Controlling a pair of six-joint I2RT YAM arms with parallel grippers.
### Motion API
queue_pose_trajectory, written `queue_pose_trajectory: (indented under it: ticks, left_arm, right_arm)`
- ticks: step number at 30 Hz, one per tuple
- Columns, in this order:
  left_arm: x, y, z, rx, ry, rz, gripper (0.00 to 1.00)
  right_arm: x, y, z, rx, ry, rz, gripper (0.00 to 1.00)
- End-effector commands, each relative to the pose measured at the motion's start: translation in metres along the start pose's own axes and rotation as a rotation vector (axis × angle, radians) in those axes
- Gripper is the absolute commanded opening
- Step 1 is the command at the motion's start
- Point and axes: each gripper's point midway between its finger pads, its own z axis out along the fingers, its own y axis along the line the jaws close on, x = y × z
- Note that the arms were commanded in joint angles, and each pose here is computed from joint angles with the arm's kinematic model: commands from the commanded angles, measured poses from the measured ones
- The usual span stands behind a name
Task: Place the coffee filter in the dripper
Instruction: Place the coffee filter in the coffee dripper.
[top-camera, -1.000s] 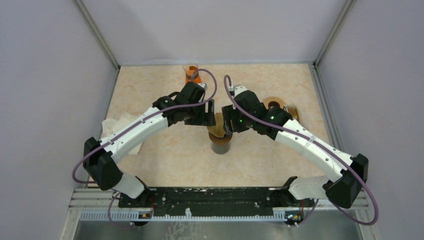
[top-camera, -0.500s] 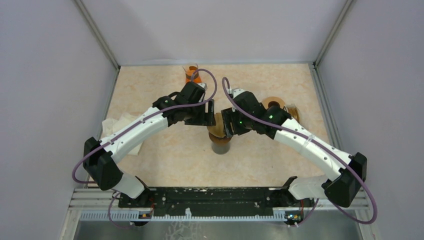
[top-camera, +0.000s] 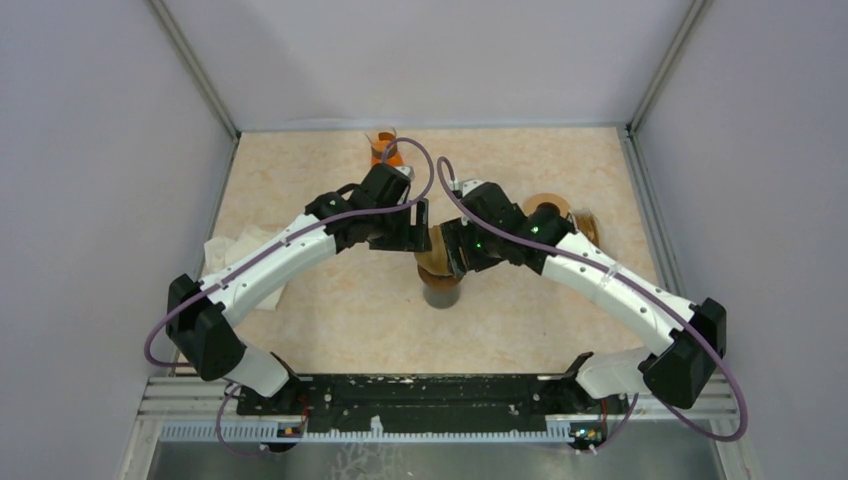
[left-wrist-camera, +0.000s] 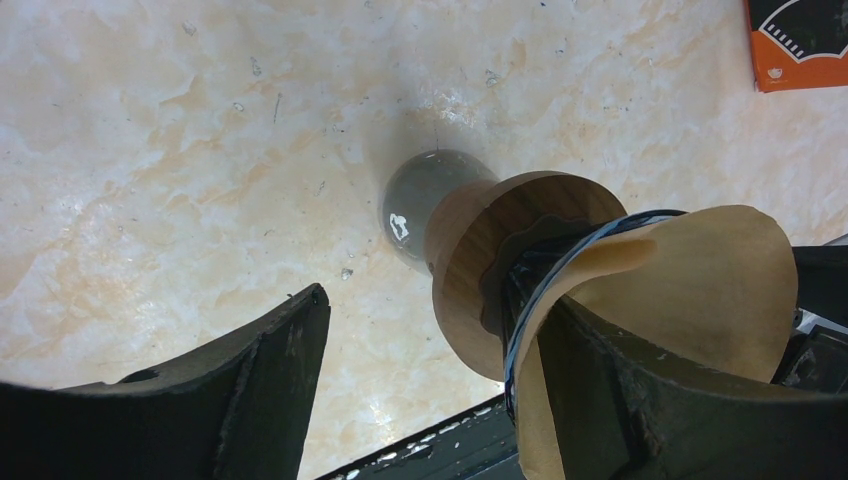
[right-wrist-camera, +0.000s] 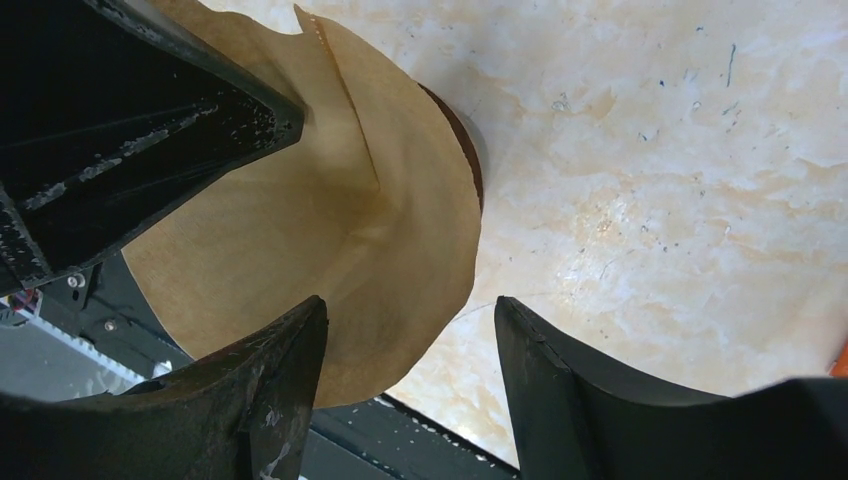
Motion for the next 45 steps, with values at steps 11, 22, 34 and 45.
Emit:
queue_pose_trajectory:
  ticks: [11, 22, 34, 45]
  left_arm:
    - [0.001, 0.003, -0.002, 0.003, -0.004, 0.005, 0.81]
    - [0.001, 0.003, -0.001, 0.003, -0.005, 0.007, 0.81]
    - [0.001, 0.004, 0.000, -0.005, -0.006, 0.006, 0.81]
    - [0.002, 0.002, 0.001, 0.003, 0.002, 0.005, 0.81]
  right_arm:
    - [-0.046, 0.001, -0.020, 0.021, -0.149, 0.032, 0.65]
    - [-0.034, 0.003, 0.004, 0.022, -0.064, 0.017, 0.67]
    - [-0.018, -0.002, -0.001, 0.037, 0.014, -0.015, 0.68]
    - [-0.020, 0.001, 0.001, 0.017, 0.010, -0.023, 0.69]
